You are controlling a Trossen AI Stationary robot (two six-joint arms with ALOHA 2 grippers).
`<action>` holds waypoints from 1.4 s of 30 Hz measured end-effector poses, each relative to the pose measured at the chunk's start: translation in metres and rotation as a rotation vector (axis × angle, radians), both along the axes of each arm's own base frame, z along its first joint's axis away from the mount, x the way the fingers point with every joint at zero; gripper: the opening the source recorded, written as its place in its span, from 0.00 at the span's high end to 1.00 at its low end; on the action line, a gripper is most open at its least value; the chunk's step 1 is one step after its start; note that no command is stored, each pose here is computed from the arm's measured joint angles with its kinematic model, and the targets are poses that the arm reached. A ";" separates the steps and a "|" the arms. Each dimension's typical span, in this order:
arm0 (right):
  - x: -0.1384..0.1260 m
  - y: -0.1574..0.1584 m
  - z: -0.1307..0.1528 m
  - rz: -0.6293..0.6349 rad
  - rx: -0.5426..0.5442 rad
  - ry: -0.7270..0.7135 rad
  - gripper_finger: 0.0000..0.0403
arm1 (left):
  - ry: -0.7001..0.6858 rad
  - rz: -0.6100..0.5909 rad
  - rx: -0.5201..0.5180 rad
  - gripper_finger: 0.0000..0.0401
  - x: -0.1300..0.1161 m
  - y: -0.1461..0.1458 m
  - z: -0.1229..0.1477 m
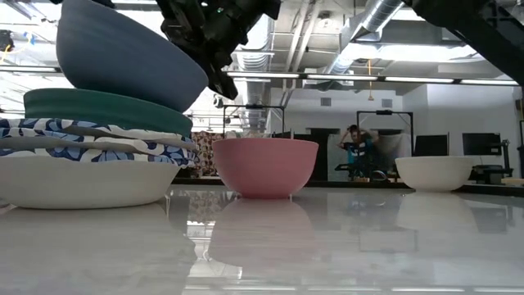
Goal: Nest bowls inside each other
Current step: Stack the blue bowl on top of the green bowl
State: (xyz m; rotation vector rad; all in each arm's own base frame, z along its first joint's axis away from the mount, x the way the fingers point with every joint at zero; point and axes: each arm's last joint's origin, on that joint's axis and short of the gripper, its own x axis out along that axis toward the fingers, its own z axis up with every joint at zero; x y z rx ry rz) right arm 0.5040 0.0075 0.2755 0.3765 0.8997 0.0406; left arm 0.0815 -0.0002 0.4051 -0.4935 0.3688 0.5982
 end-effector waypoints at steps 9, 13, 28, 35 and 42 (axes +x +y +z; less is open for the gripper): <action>0.001 0.002 0.000 0.006 -0.002 -0.008 0.98 | 0.005 0.001 0.002 0.44 0.000 0.000 0.000; 0.003 0.004 -0.005 0.015 -0.006 -0.001 0.98 | 0.005 0.001 0.002 0.44 0.000 0.000 0.000; 0.005 0.008 -0.013 0.068 0.032 0.010 0.82 | 0.002 0.005 -0.003 0.44 0.000 0.000 0.000; 0.007 0.006 -0.012 0.079 0.041 -0.011 0.67 | 0.002 0.005 -0.003 0.44 0.000 0.000 0.000; 0.006 -0.003 0.002 0.062 0.039 -0.069 0.60 | 0.019 0.004 0.004 0.44 -0.001 0.000 -0.002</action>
